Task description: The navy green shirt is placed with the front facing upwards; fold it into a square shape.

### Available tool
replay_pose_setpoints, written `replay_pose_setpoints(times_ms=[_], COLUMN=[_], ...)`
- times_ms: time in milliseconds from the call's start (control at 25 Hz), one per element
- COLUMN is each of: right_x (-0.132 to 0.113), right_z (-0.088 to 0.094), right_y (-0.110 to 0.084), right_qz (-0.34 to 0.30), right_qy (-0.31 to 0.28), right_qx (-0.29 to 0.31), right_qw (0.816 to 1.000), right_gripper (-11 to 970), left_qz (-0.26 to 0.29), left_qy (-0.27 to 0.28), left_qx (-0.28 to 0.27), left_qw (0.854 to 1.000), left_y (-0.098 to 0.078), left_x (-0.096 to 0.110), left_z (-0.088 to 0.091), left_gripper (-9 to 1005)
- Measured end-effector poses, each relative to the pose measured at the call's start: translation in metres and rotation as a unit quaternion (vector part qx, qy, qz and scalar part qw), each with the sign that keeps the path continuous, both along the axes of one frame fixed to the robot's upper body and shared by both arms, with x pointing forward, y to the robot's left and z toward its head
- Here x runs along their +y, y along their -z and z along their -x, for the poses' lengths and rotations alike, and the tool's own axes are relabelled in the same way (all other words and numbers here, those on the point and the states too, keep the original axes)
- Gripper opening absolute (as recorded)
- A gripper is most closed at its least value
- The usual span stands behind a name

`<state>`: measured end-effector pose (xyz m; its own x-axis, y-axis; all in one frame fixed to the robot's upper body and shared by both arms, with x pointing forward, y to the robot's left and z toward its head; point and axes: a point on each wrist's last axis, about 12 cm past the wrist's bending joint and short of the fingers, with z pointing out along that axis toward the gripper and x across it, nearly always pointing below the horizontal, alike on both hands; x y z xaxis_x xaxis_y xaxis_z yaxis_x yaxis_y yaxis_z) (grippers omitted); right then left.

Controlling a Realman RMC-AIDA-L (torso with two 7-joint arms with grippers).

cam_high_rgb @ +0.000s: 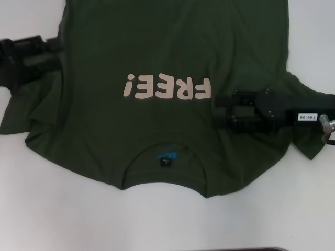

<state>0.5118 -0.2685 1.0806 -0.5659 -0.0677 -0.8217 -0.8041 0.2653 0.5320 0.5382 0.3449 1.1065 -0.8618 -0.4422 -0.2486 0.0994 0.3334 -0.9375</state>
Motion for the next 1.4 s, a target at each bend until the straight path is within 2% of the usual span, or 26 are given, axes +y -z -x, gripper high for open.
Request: replay_pose_setpoints(times_ms=[400,680,1000,1400], right_x=[0.006,0.006,0.007,0.007], right_z=[-0.009,-0.012,-0.012,-0.014], right_y=[-0.006,-0.005,-0.004,-0.005], right_qz=[-0.003,0.003,0.001,0.000], right_qy=[0.000,0.012,0.012,0.018], right_qx=[0.029,0.033,0.034,0.039], right_qw=[1.000,0.999,0.999,0.999], right_gripper=[819,819,819,819], left_qz=[-0.082,-0.124,-0.147,-0.165], left_qy=[-0.069,-0.078,-0.122,-0.160], left_qx=[0.068,0.109,0.119,0.132], left_qw=[0.992,0.983,0.974,0.964], left_y=[0.002,0.001,0.005,0.014], left_x=[0.023,0.030,0.036,0.043], left_z=[-0.023,-0.032,-0.040,-0.040], left_gripper=[567,566,566,567])
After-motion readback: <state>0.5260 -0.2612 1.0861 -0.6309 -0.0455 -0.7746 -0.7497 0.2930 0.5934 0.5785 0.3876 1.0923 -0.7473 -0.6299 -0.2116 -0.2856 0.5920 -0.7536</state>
